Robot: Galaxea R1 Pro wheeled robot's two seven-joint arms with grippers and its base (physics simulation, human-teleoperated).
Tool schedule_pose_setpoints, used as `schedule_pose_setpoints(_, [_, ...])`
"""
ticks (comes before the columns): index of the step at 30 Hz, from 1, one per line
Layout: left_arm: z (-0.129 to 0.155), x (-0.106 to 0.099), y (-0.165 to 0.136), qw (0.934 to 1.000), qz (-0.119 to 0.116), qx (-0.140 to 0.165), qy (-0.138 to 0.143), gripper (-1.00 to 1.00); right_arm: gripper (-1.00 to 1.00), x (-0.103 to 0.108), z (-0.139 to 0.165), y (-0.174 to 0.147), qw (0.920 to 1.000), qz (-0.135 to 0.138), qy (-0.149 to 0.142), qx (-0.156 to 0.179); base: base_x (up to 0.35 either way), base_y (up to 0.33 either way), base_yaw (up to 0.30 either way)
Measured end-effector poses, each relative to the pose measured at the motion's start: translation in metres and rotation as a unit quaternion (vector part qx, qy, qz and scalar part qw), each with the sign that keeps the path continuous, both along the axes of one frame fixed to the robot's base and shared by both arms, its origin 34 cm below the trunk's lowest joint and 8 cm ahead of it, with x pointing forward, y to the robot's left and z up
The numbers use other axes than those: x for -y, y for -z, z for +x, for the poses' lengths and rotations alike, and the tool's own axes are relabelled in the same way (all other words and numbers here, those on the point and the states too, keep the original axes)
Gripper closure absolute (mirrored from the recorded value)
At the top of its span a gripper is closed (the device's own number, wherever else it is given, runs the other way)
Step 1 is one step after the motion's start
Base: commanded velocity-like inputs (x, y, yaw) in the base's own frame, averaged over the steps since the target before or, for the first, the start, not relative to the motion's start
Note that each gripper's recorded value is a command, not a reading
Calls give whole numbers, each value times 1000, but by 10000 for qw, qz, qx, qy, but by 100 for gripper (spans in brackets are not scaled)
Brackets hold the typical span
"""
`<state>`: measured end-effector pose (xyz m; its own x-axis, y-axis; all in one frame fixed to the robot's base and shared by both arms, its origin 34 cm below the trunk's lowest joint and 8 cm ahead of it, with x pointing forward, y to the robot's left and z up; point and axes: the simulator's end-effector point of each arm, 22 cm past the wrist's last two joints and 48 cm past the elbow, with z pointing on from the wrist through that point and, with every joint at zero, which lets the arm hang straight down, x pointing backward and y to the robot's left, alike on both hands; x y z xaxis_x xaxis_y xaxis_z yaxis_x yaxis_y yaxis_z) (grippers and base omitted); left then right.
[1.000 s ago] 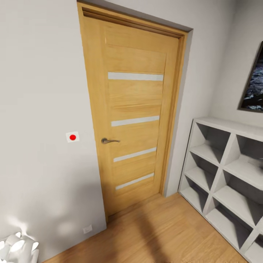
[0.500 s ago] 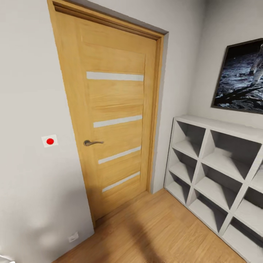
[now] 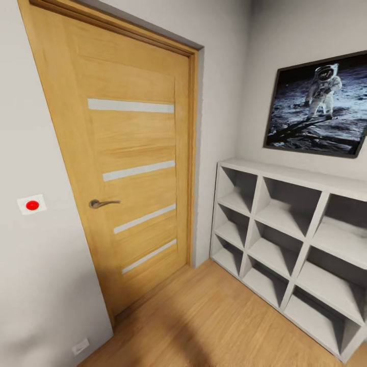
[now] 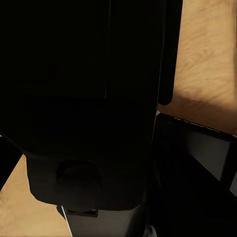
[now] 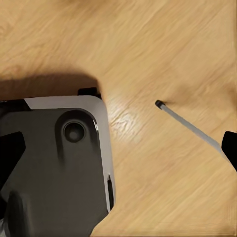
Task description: Attach the digital camera to the camera tripod in the bedroom.
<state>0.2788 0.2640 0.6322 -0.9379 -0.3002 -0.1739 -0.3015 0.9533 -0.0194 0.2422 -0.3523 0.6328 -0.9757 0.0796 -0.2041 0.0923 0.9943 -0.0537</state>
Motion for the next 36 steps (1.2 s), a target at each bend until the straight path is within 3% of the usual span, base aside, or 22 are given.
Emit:
schedule_pose_setpoints(24, [0,8,0,10000,-55,3,12,100,-100,0,0,0,10000,1,4,-1,-293,0,-295])
schedule_pose_setpoints(36, [0,8,0,10000,-55,5,12,100,-100,0,0,0,10000,0,0,0,-41,0,-295])
